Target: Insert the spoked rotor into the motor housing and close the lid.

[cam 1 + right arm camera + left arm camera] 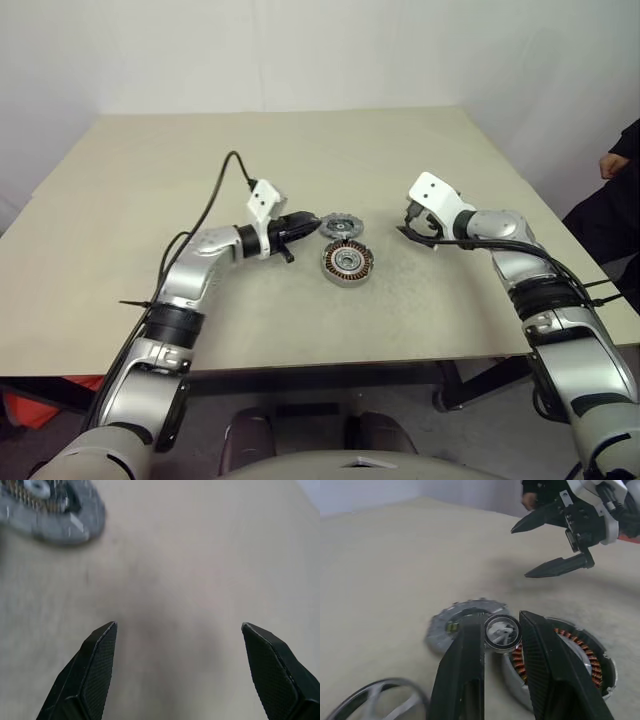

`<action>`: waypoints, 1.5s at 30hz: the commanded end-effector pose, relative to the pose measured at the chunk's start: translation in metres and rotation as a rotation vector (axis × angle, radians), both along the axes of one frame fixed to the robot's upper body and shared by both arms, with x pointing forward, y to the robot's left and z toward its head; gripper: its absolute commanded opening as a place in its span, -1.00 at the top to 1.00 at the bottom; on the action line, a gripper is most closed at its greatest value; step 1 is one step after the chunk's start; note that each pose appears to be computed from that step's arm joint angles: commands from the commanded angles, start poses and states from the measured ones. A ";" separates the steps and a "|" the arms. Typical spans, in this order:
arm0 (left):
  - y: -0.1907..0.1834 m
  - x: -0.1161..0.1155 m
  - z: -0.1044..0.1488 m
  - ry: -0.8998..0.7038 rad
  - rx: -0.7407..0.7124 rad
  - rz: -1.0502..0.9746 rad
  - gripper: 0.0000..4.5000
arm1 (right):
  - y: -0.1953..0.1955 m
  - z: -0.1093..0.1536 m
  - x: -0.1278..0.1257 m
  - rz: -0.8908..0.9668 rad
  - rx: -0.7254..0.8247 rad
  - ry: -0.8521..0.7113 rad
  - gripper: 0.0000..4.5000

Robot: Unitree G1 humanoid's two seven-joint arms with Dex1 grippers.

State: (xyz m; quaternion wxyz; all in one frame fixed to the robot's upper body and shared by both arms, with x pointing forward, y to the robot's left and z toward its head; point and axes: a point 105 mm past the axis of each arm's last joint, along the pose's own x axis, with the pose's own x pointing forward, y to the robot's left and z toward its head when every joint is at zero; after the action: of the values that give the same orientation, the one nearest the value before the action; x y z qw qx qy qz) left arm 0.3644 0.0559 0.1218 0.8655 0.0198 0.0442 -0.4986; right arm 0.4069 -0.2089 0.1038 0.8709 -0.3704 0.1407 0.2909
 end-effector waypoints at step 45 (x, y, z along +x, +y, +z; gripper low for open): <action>-0.055 -0.004 -0.036 0.015 0.156 -0.229 0.69 | 0.019 0.026 -0.048 0.180 0.030 -0.004 -1.00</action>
State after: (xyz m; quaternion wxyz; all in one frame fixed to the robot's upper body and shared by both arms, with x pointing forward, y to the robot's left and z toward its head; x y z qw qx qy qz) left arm 0.3563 0.0051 0.0717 0.7977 0.0782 0.1137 -0.5870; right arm 0.3559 -0.1910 0.1076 0.8403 -0.3617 0.1359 0.3803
